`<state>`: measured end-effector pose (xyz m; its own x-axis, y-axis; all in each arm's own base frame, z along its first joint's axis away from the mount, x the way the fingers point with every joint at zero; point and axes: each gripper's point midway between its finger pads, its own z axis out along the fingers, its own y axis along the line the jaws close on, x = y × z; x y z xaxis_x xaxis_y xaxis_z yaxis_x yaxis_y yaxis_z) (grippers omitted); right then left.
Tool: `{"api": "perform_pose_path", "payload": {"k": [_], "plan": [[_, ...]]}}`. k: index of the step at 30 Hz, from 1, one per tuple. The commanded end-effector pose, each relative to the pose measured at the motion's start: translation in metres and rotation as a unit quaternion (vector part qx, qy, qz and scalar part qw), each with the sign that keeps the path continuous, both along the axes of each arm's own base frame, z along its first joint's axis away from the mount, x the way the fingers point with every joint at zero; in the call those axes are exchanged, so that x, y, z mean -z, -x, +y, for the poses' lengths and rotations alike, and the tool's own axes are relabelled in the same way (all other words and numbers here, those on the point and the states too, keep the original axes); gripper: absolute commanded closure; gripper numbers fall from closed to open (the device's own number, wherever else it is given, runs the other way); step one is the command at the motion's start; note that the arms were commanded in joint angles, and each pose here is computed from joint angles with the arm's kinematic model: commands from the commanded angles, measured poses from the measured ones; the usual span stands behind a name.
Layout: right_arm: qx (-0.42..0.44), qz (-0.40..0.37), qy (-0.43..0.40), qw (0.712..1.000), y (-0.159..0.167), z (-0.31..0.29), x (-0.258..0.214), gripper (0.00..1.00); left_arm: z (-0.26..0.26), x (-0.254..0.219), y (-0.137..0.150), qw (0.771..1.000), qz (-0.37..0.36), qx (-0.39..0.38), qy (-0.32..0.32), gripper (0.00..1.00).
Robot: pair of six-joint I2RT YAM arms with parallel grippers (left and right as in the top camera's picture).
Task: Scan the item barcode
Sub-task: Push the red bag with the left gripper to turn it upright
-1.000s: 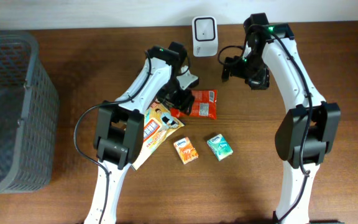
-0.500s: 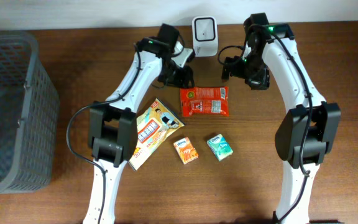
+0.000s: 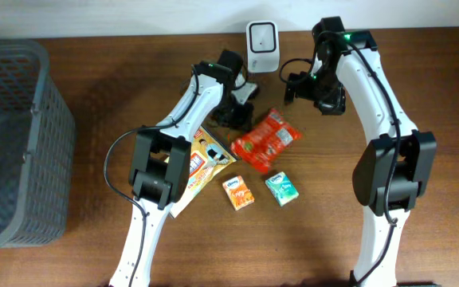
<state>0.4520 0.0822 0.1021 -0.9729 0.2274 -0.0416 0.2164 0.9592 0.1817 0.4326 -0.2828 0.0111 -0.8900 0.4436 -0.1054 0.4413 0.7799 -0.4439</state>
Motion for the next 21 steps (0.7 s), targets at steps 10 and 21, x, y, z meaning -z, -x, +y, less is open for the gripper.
{"api": "perform_pose_path", "payload": {"k": [10, 21], "plan": [[-0.001, -0.016, 0.005, 1.0, -0.004, -0.003, -0.011, 0.02, 0.008, -0.061, -0.011, 0.99, 0.061, -0.037, 0.121, 0.4], [-0.001, -0.016, 0.005, 1.0, -0.004, -0.003, -0.011, 0.02, 0.049, -0.019, -0.022, 0.989, -0.009, -0.086, -0.117, 0.01]]}}
